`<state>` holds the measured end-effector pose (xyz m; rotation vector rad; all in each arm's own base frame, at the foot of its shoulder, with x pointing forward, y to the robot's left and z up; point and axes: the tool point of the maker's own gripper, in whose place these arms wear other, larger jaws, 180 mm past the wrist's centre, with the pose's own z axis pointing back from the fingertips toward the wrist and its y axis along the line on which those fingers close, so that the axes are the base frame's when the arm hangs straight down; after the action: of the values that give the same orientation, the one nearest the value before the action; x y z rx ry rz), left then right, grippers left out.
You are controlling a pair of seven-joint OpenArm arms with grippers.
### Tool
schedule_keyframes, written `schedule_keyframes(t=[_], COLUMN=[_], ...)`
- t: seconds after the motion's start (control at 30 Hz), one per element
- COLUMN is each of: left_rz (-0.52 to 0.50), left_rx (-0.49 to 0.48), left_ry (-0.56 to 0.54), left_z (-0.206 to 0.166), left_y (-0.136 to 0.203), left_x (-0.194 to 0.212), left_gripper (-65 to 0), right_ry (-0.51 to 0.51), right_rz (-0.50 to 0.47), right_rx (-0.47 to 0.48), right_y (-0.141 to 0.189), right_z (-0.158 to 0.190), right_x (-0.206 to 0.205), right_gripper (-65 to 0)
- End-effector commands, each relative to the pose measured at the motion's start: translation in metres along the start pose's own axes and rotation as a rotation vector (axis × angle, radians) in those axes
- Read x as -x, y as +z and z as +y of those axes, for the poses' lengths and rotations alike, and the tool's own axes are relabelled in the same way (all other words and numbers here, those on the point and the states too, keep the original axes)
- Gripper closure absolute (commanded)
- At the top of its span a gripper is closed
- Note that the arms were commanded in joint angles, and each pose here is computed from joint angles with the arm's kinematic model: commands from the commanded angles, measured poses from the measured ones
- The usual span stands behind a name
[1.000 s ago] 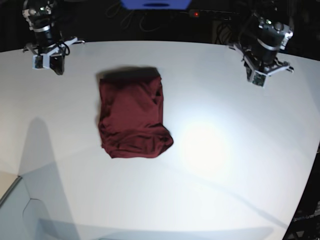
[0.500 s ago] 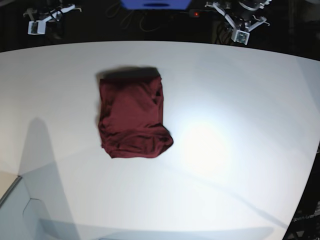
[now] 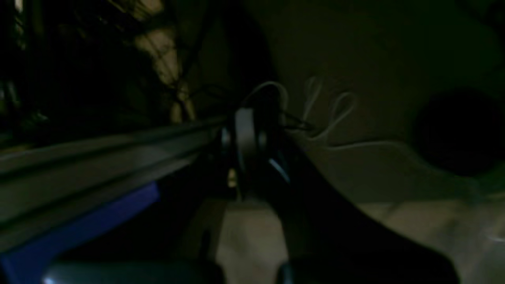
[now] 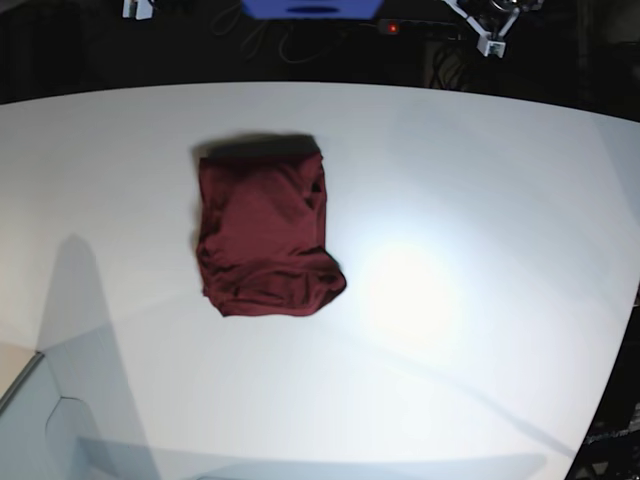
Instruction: Layout the t-shirt on the table in an organized manner, then fold the t-shirt properly
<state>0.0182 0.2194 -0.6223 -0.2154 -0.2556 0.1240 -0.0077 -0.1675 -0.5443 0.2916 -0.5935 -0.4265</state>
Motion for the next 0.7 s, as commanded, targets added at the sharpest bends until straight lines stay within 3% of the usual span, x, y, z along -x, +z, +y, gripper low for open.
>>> schedule_keyframes(t=[0.0,0.07,0.2,0.3,0.43,0.57,0.67], left_rz=[-0.024,-0.066,-0.009,0.025,0.031,0.022,0.021], left_rx=[0.014,0.016,0.062,-0.06,-0.231,-0.223,-0.214], left_ry=[0.042,0.106,0.045,0.017,-0.03,-0.025,-0.021], left_z=[0.0,-0.004,-0.023,-0.012,0.003,-0.014,-0.023], left_y=[-0.002,-0.007,-0.017,-0.024,-0.026,-0.037,-0.04], left_x=[0.005,0.01,0.014,0.017,0.019,0.007,0.007], left_gripper=[-0.2,-0.2,-0.2,-0.2,-0.2,-0.2,-0.2], right_ry=[-0.039,-0.122,-0.257,-0.28,-0.039,0.273,0.395], right_rz=[-0.015,-0.029,-0.043,-0.067,-0.015,0.115,0.146], right_rx=[0.01,0.035,0.089,0.235,0.439,0.554,0.556], right_y=[0.005,-0.002,-0.013,-0.013,-0.005,-0.006,-0.01], right_z=[-0.008,-0.018,-0.03,-0.045,-0.071,-0.083,-0.082], right_x=[0.009,0.028,0.057,0.076,0.083,0.085,0.082], right_gripper=[0.0,0.0,0.0,0.0,0.0,0.0,0.0])
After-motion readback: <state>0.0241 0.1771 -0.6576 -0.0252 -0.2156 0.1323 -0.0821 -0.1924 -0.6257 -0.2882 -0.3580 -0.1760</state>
